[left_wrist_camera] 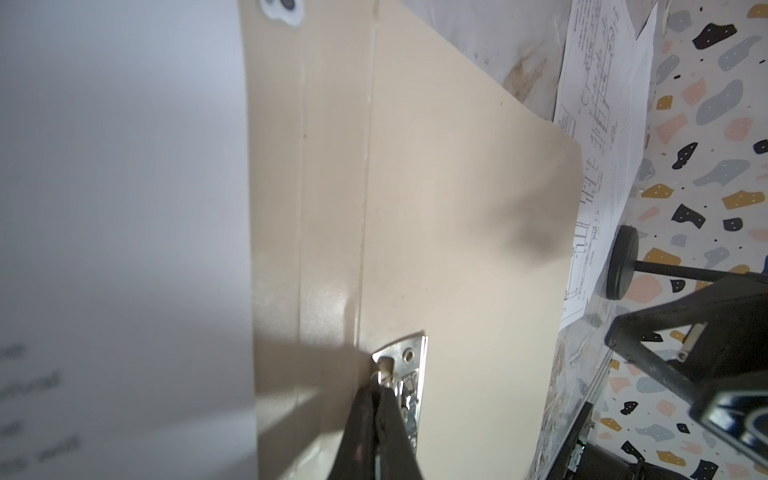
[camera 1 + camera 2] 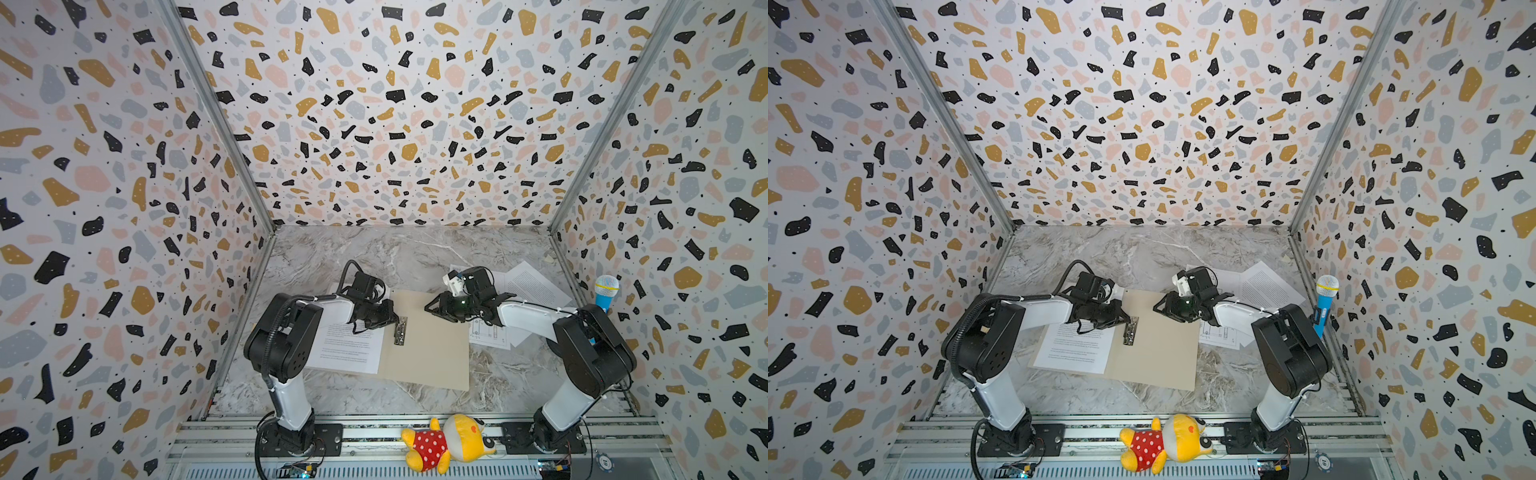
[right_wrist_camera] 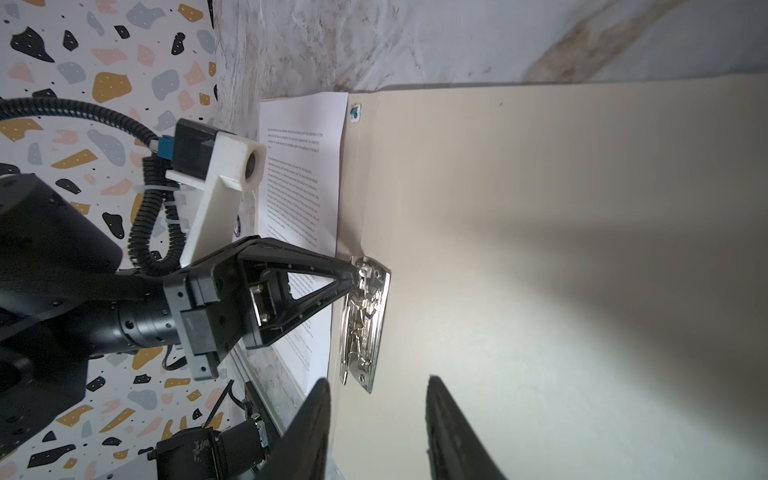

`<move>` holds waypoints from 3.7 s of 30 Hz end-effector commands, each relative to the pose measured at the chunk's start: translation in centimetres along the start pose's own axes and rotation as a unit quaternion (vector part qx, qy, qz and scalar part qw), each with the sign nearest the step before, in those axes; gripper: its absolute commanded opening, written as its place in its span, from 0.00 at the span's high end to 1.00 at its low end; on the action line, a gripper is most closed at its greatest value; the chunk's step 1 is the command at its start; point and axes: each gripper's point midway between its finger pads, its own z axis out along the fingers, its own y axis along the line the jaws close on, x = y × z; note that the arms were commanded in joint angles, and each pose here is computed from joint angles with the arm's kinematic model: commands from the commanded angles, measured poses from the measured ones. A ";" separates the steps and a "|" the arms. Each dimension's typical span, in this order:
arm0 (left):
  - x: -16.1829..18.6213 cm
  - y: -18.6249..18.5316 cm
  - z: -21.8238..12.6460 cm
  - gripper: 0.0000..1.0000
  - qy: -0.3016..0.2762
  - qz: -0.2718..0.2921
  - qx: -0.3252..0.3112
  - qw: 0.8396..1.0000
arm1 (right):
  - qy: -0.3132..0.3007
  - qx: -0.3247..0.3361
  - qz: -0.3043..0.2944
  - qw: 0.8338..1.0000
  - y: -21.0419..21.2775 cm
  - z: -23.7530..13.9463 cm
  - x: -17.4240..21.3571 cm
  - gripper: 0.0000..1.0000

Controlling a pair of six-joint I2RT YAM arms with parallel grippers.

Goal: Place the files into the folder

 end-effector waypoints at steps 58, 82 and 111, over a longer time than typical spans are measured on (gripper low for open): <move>-7.8 4.1 -1.1 1.00 -0.100 -0.096 -0.020 0.990 | 0.133 -0.059 -0.019 0.989 4.4 11.8 2.8 0.80; -7.7 3.9 -0.9 1.00 -0.094 -0.084 -0.013 0.992 | 0.126 -0.045 -0.011 0.991 3.4 12.3 2.0 0.85; -7.4 4.2 -0.1 1.00 -0.082 -0.082 -0.009 0.993 | 0.173 0.095 -0.009 0.980 -3.3 12.2 5.2 1.00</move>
